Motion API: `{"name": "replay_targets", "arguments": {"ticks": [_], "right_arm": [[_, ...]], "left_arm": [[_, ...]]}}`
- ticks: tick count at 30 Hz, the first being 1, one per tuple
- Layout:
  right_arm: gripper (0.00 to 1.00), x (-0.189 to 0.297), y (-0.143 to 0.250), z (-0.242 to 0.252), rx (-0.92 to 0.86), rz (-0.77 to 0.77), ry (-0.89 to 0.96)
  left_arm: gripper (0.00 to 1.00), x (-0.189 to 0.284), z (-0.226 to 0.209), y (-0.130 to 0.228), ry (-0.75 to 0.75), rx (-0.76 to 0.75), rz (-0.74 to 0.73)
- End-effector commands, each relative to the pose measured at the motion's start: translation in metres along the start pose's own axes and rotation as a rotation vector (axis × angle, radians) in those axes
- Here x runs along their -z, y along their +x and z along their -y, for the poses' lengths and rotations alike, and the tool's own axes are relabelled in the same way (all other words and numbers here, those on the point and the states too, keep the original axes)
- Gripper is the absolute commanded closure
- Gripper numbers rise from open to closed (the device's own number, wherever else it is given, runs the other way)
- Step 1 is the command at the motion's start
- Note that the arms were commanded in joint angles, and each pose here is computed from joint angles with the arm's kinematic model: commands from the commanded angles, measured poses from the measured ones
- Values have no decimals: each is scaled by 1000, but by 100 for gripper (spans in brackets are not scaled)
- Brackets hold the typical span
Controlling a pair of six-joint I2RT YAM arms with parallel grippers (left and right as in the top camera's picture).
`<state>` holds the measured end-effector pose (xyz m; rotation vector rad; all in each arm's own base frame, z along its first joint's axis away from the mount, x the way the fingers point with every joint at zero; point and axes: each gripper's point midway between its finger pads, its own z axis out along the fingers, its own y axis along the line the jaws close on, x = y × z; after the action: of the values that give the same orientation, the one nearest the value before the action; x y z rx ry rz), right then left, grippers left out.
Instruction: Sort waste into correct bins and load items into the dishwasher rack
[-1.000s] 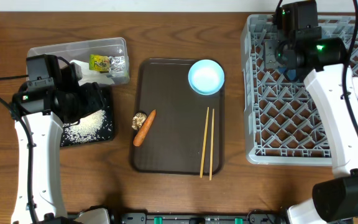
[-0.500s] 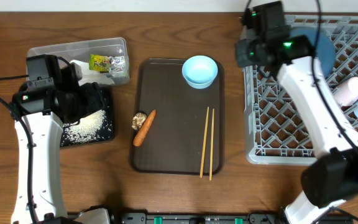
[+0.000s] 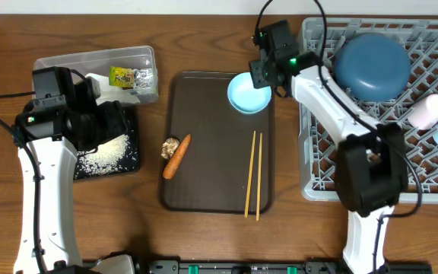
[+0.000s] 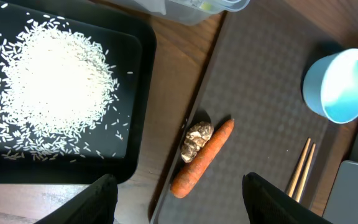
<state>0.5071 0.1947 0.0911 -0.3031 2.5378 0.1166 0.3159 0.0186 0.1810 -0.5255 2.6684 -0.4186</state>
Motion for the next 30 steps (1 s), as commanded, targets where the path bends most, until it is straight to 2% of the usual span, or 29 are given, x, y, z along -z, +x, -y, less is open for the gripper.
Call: {"name": "replay_targets", "arguments": {"ticks": [1, 7, 16, 18, 21, 23, 24, 30], "right_arm": [[44, -15, 9, 10, -55, -18, 68], [52, -25, 26, 0, -46, -82, 27], [53, -47, 60, -3, -27, -189, 33], [60, -53, 66, -5, -25, -205, 27], [76, -60, 75, -7, -25, -232, 16], [95, -62, 78, -7, -25, -242, 14], [99, -62, 79, -7, -25, -245, 15], [99, -57, 72, -2, -44, -226, 30]], "left_arm": [[35, 2, -1, -4, -6, 3, 9], [35, 1, -1, -4, -6, 3, 9], [35, 1, -1, -4, -6, 3, 8], [35, 1, -1, -4, -6, 4, 8], [34, 1, -1, -3, -7, 4, 5], [35, 1, -1, -3, -7, 5, 4], [35, 1, -1, -3, -7, 5, 4], [35, 1, -1, -3, -7, 5, 4]]}}
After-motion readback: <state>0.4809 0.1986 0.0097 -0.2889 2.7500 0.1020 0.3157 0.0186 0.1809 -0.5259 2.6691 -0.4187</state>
